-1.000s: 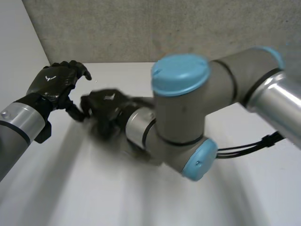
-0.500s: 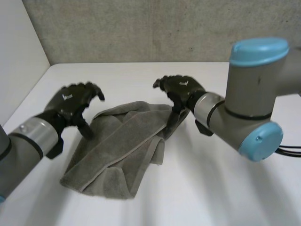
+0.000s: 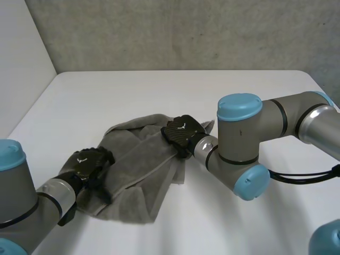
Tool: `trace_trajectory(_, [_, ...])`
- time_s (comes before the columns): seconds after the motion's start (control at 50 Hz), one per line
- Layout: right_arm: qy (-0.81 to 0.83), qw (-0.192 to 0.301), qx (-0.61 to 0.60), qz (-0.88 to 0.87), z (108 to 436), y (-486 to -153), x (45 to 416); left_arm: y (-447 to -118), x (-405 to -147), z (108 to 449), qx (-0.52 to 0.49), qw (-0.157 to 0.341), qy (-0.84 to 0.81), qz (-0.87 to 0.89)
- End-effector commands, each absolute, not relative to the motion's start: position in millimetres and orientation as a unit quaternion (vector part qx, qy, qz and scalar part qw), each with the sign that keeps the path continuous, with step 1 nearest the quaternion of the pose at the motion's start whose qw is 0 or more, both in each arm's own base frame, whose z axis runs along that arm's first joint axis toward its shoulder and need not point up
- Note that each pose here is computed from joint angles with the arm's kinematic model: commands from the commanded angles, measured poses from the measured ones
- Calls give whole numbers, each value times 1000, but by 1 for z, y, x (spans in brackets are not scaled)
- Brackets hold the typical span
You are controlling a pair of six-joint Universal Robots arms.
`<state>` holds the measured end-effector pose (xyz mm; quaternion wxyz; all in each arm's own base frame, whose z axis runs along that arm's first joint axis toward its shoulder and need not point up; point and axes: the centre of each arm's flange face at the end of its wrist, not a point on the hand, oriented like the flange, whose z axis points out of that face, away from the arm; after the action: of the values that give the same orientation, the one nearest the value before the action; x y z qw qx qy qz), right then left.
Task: Fold the towel.
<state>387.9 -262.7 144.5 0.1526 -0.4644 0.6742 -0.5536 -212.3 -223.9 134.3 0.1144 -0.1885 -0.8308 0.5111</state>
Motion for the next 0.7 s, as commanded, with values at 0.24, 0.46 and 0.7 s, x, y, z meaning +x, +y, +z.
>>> trace_trajectory(0.24, [660, 147, -440, -591, 188, -275, 374, -242, -212, 112, -259, 45, -808, 527])
trace_trajectory(0.46, [655, 149, -403, -622, 238, -275, 352, -256, -221, 147, -260, 55, -768, 582])
trace_trajectory(0.7, [627, 172, -410, -640, 269, -290, 350, -307, -241, 255, -254, 64, -679, 686])
